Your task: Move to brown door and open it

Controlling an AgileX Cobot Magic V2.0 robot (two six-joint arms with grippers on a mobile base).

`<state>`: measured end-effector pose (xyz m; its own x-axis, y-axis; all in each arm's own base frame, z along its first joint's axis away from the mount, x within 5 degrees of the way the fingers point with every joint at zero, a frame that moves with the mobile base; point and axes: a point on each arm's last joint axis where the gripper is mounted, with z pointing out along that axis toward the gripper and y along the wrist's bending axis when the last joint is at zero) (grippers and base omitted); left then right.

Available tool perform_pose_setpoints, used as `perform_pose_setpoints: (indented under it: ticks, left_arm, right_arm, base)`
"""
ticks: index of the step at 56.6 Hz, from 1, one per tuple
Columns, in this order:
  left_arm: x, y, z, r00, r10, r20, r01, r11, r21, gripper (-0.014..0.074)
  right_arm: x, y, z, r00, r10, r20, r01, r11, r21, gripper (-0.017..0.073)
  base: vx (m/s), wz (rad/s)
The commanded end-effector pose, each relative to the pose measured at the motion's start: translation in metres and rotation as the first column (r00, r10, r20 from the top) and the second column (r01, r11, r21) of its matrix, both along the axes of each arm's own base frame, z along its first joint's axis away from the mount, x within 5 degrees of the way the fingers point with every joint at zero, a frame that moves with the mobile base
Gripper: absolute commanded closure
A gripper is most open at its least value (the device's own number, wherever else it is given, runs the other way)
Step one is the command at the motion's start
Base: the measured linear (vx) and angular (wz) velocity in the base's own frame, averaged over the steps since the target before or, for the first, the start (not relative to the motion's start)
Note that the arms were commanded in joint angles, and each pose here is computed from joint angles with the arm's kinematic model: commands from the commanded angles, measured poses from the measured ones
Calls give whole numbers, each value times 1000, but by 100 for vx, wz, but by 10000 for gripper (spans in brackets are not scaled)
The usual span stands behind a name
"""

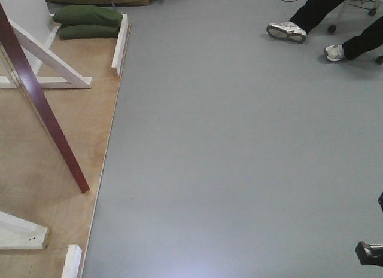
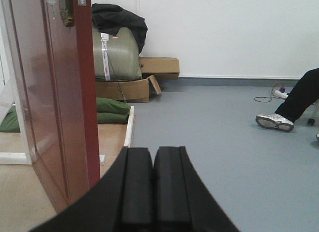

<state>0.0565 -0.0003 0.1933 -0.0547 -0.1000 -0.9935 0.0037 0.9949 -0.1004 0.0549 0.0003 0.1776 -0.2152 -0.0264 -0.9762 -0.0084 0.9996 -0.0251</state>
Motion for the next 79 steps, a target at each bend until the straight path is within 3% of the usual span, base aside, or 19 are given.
perform_pose_setpoints:
  ticks: [1, 79]
  left_arm:
    - [-2, 0, 14, 994, -4, 109, 4, 1000, -2, 597]
    - [-2, 0, 14, 994, -6, 109, 6, 1000, -2, 597]
  right_arm:
    - [1, 0, 6, 996, -1, 92, 2, 1000, -12, 559]
    - [1, 0, 6, 996, -1, 92, 2, 1000, -12, 559]
  base:
    - [32, -3]
    - [20, -1]
